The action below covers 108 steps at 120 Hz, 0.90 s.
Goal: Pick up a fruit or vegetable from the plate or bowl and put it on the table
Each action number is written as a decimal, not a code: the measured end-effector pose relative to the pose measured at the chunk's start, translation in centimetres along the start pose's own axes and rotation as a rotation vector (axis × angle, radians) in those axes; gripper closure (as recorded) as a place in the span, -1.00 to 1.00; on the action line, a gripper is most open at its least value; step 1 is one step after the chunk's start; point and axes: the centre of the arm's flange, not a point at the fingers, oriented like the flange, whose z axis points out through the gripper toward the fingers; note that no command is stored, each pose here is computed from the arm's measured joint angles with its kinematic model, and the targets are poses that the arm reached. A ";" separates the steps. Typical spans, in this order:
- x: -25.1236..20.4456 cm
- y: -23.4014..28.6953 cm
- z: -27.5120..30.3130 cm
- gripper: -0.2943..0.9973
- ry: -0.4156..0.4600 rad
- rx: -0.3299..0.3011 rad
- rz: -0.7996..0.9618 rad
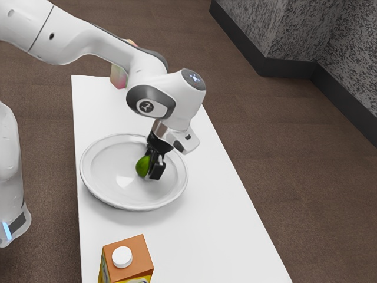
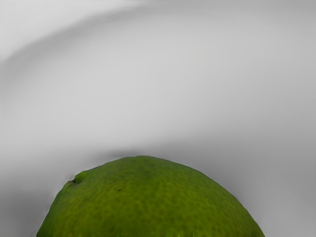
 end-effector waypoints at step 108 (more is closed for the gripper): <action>-6.0 -23.8 -11.4 0.04 0.015 0.018 -0.346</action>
